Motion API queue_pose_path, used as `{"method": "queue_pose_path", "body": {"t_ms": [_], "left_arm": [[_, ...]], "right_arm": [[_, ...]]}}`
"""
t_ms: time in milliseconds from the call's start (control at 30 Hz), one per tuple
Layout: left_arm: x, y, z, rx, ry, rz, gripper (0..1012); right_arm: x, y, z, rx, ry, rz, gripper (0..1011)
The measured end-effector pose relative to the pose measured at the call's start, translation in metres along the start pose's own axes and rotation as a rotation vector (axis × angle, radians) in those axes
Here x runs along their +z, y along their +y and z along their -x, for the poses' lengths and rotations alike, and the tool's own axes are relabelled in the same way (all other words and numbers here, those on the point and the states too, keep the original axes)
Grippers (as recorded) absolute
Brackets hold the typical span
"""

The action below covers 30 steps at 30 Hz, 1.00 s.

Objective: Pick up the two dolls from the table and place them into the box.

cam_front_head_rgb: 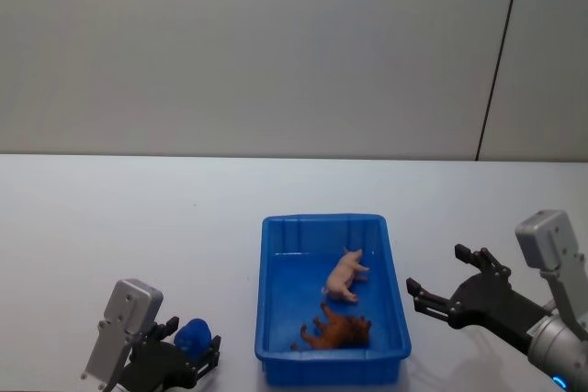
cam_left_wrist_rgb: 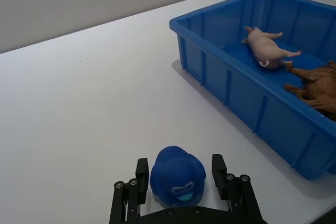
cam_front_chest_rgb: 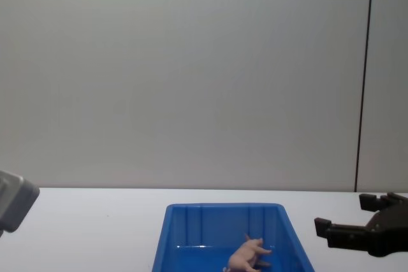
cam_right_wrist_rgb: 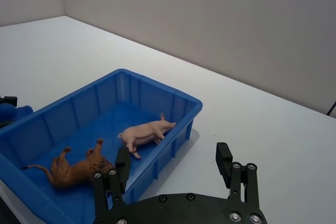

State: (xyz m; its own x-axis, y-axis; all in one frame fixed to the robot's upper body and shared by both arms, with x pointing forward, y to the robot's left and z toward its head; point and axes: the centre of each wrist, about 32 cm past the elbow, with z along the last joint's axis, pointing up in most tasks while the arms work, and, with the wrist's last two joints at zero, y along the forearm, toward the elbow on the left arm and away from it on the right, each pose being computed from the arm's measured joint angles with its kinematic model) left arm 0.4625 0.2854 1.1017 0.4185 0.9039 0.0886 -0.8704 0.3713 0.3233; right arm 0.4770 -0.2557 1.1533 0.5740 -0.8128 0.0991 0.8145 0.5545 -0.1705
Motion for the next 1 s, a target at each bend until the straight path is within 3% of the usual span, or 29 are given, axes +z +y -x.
{"method": "queue_pose_path", "body": {"t_ms": [267,433,500,667,767,867,900,1000], "left_arm": [[-0.0010,-0.0003,-0.0022,-0.011,0.003,-0.004,560],[0.0008,-0.0005,-0.0034,-0.012,-0.001,0.003,516],[0.0030,-0.0008,-0.0037,-0.012,-0.006,0.010,450],[0.0125,-0.0021,-0.0049,-0.012,-0.030,0.040,416],[0.0257,-0.0048,-0.0060,-0.013,-0.060,0.075,387],[0.0334,-0.0068,-0.0062,-0.016,-0.077,0.095,374],[0.0406,-0.0090,-0.0061,-0.020,-0.092,0.114,363],[0.0529,-0.0133,-0.0053,-0.030,-0.118,0.146,341]], "right_arm": [[0.000,0.000,0.000,0.000,0.000,0.000,1001],[0.000,0.000,0.000,0.000,0.000,0.000,1001],[0.000,0.000,0.000,0.000,0.000,0.000,1001],[0.000,0.000,0.000,0.000,0.000,0.000,1001],[0.000,0.000,0.000,0.000,0.000,0.000,1001],[0.000,0.000,0.000,0.000,0.000,0.000,1001],[0.000,0.000,0.000,0.000,0.000,0.000,1001],[0.000,0.000,0.000,0.000,0.000,0.000,1001]]}}
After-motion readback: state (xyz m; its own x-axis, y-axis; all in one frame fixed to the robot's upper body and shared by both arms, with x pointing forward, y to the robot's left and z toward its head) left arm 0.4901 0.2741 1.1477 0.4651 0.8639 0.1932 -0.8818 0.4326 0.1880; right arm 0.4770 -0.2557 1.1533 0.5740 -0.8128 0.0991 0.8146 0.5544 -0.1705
